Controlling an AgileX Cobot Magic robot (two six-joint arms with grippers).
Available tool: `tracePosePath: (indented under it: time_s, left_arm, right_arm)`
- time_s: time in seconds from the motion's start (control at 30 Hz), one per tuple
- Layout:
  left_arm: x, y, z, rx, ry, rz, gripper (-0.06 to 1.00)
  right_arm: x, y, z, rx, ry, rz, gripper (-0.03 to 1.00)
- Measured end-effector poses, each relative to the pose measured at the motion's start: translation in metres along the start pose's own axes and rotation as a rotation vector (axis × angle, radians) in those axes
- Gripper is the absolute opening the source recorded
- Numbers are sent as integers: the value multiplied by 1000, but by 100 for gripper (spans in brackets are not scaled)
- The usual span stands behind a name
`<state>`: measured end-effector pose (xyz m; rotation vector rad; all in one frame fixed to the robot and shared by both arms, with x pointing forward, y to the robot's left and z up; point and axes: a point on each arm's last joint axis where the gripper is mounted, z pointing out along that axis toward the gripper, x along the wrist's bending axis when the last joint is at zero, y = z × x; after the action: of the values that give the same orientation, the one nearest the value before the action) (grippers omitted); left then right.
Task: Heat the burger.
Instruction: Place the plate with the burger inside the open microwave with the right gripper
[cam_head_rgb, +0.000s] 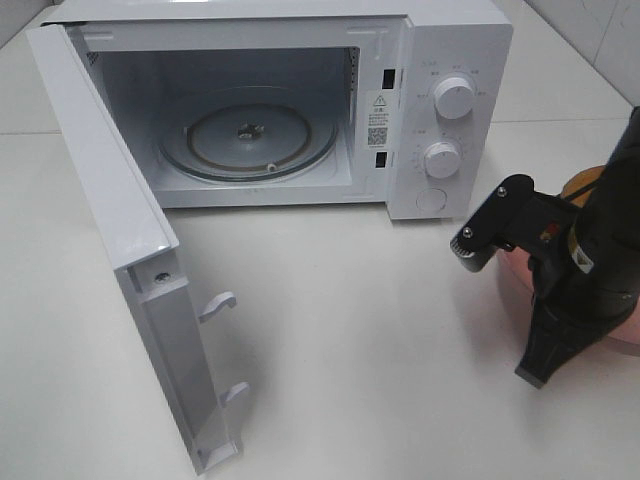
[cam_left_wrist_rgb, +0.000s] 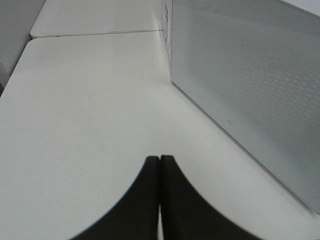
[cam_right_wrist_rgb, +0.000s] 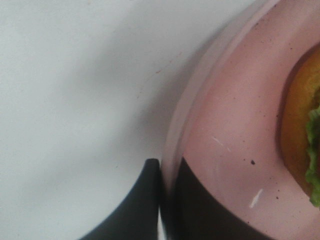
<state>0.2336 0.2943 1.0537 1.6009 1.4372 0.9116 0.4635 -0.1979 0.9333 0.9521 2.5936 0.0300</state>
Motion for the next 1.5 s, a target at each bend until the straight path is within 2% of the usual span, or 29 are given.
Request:
tracePosePath:
  time_s: [0.4, 0.53, 0.57, 0.63, 0.67, 0.7, 0.73, 0.8, 1.07, 1.13, 1.23, 1.3, 1.5]
  left_arm:
    - [0, 0, 0, 0, 0, 0, 0]
    - [0, 0, 0, 0, 0, 0, 0]
    - [0, 0, 0, 0, 0, 0, 0]
    - [0, 0, 0, 0, 0, 0, 0]
    - [0, 0, 0, 0, 0, 0, 0]
    - [0, 0, 0, 0, 0, 0, 0]
    - [0, 0, 0, 0, 0, 0, 0]
    - [0, 0, 0, 0, 0, 0, 0]
    - [0, 0, 0, 0, 0, 0, 0]
    - [0, 0, 0, 0, 0, 0, 0]
    - [0, 0, 0, 0, 0, 0, 0]
    - [0, 0, 0, 0, 0, 0, 0]
    - [0, 0, 0, 0, 0, 0, 0]
  right_arm:
    - [28, -33, -29, -94, -8, -302, 3]
    - [38, -45, -35, -119, -13, -475, 3]
    - [38, -45, -35, -119, -13, -475, 3]
    - [39, -50, -34, -114, -17, -610, 3]
    - [39, -50, -34, -114, -17, -610, 3]
    - [40, -53, -33, -105, -15, -696, 3]
    - [40, -53, -33, -105, -15, -696, 3]
    - [41, -54, -32, -102, -15, -798, 3]
    - [42, -53, -32, -118, -23, -875, 3]
    - [42, -50, -33, -156, -39, -944, 3]
    - [42, -48, -33, -170, -46, -961, 3]
    - [44, -44, -34, -224, -63, -1009, 3]
    - [48, -37, -36, -314, -52, -1008, 3]
